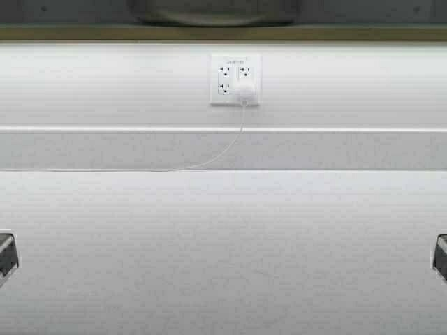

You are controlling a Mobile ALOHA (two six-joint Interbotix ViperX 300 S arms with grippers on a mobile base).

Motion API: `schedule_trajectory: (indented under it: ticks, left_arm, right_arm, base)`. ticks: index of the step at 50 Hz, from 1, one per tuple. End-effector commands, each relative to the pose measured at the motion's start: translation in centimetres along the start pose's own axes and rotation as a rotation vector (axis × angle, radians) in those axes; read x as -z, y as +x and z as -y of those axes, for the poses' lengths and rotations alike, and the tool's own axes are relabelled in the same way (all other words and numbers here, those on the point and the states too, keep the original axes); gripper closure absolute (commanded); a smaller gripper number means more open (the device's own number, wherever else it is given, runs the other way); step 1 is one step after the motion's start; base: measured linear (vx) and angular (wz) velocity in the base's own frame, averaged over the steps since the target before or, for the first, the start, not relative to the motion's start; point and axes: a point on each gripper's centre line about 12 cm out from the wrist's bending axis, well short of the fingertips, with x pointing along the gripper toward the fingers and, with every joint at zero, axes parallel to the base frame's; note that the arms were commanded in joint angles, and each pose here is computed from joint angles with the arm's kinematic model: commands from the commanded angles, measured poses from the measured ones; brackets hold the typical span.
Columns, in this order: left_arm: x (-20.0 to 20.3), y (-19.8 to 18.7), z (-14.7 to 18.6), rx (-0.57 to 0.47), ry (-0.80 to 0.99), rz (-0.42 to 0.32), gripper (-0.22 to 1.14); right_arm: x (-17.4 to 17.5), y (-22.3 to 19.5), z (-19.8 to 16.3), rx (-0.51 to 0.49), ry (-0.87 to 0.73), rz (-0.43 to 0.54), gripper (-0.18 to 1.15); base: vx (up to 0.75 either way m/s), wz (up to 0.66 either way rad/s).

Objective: Open the cabinet, put the pot inside, then close it

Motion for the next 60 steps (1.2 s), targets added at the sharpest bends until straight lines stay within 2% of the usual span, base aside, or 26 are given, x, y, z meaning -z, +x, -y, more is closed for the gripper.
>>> schedule_trajectory:
  ticks: [1, 4, 6, 9, 11, 21, 33, 47, 60]
  left_arm:
    - [4.9, -1.8, 3.5, 0.107, -0.126, -0.077, 0.47]
    - [4.8, -1.9, 3.5, 0.118, -0.135, -0.064, 0.25]
    - [4.7, -1.9, 3.5, 0.124, -0.147, -0.058, 0.11]
    - [4.6, -2.0, 3.5, 0.128, -0.169, -0.053, -0.08]
    - [4.6, -2.0, 3.5, 0.131, -0.182, -0.050, -0.13]
    - [3.6, -2.0, 3.4, 0.154, -0.199, -0.011, -0.11]
    - [-0.6, -3.6, 1.3, 0.111, -0.173, 0.072, -0.11]
    - [-3.8, -5.1, -0.1, 0.093, -0.152, 0.148, -0.11]
    - [-6.2, -7.2, -0.2, 0.106, -0.129, 0.206, -0.11]
  right_arm:
    - [4.9, -0.6, -2.6, -0.068, 0.103, -0.094, 0.22]
    - [4.7, -0.7, -2.4, -0.062, 0.118, -0.088, 0.00]
    - [4.5, -0.7, -2.4, -0.060, 0.112, -0.080, -0.09]
    - [4.4, -0.7, -2.4, -0.055, 0.109, -0.067, -0.08]
    - [4.4, -0.7, -2.3, -0.053, 0.106, -0.064, -0.06]
    - [3.0, -1.0, -2.0, -0.045, 0.094, -0.034, -0.07]
    - [-1.6, -3.1, -0.3, 0.012, 0.055, 0.050, -0.07]
    - [-6.3, -5.0, 0.2, 0.032, -0.001, 0.131, -0.07]
    - [-8.5, -7.0, -0.3, 0.025, -0.092, 0.142, -0.07]
  base:
    - [0.00, 0.00]
    - [0.00, 0.00]
    - [0.00, 0.00]
    - [0.00, 0.00]
    - [0.00, 0.00]
    - [0.00, 0.00]
    - [0.00, 0.01]
    - [0.00, 0.00]
    - [0.00, 0.00]
